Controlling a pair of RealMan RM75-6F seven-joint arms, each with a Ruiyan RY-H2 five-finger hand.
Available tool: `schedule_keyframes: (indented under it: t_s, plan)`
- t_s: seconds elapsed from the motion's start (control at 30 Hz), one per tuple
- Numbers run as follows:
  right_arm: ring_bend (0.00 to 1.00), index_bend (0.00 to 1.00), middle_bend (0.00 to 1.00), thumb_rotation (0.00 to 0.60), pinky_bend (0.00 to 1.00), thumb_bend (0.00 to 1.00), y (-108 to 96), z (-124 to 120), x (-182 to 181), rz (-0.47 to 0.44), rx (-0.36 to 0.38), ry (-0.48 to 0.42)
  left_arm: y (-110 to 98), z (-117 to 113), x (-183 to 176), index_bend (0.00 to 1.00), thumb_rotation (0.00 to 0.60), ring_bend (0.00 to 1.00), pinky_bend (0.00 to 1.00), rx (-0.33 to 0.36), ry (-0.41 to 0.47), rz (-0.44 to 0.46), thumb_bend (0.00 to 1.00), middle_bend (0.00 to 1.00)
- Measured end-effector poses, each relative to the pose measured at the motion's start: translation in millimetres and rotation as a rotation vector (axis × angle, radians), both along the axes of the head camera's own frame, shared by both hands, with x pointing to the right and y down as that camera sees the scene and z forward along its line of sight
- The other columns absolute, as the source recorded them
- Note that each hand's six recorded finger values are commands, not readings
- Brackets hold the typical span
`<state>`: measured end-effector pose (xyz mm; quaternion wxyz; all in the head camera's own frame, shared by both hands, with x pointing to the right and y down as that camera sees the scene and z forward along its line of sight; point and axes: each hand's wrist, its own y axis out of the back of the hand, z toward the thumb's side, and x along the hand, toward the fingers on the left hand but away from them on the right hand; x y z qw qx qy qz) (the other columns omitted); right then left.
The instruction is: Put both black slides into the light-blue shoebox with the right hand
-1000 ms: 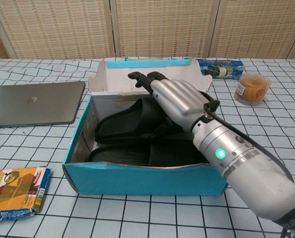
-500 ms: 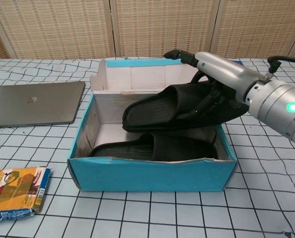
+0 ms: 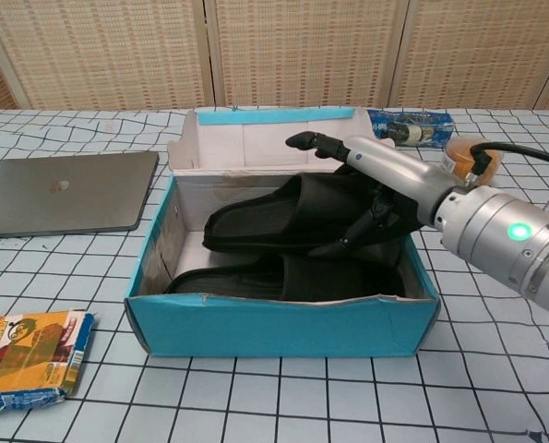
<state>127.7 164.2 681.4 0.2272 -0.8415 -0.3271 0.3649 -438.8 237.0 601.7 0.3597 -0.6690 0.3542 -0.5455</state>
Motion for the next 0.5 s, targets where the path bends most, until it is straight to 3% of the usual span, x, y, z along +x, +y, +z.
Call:
schedule_keyframes:
  t_s: [0.3,0.5]
  plan:
    - [0.0,0.0,0.02,0.6,0.06,0.03,3.7,13.2,-18.1,0.044,0.037,-0.038,0.0,-0.4,0.7,0.39,0.6,0.38,0.6,0.0,0.002,0.003,0.46,0.33]
    - [0.0,0.0,0.01,0.6,0.01,0.03,1.8,25.9,-16.4,0.04,0.112,-0.015,-1.0,-1.5,-0.8,0.39,0.6,0.38,0.6,0.003,0.005,-0.004,0.45,0.33]
